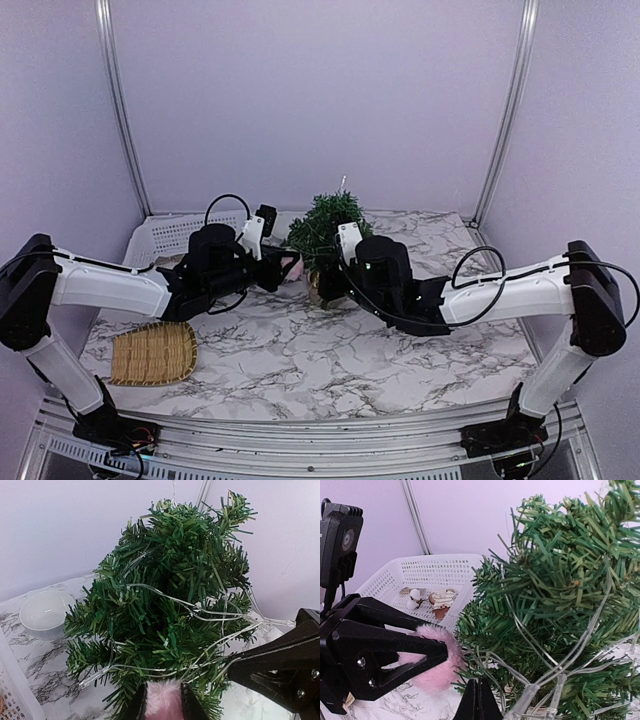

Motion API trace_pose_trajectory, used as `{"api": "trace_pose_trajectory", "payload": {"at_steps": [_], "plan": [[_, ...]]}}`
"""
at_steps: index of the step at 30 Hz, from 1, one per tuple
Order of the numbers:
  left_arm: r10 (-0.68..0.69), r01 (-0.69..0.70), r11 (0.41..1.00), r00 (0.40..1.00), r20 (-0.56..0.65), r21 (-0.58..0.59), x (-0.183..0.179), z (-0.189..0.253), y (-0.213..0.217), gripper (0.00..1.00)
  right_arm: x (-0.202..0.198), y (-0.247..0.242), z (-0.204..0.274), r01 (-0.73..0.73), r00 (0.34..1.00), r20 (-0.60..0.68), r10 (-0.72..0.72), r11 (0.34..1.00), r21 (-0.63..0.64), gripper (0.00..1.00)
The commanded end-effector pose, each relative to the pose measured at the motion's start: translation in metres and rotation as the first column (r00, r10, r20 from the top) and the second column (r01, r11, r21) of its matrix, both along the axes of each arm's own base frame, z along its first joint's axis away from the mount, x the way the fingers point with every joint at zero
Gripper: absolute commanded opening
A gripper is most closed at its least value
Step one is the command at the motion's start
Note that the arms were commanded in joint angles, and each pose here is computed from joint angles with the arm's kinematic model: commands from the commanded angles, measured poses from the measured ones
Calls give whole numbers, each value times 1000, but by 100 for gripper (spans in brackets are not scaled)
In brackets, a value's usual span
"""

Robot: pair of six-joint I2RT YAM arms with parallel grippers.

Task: Decorate the small christmas tree

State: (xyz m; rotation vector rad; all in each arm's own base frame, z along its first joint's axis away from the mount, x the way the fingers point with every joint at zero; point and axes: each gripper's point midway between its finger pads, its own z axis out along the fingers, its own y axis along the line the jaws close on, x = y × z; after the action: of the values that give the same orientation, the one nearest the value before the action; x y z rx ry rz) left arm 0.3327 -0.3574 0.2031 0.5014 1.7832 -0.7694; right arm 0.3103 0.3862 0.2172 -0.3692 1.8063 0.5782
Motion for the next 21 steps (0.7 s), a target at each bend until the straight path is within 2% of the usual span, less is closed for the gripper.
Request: {"api": "trace_pose_trajectory", "payload": {"at_steps": [1, 4, 21], "plan": [[10, -10, 1000, 1000, 22, -10, 2, 3, 5, 4, 2, -9, 20, 22, 999, 25, -23, 998, 57, 0], [14, -14, 1000, 1000, 22, -11, 3, 4, 6, 0, 1, -13, 22, 29, 999, 30, -31, 998, 61, 0], [62, -62, 998, 998, 29, -15, 6, 7, 16, 0, 0, -27, 4, 69, 998, 7, -69, 998, 5, 0]]}}
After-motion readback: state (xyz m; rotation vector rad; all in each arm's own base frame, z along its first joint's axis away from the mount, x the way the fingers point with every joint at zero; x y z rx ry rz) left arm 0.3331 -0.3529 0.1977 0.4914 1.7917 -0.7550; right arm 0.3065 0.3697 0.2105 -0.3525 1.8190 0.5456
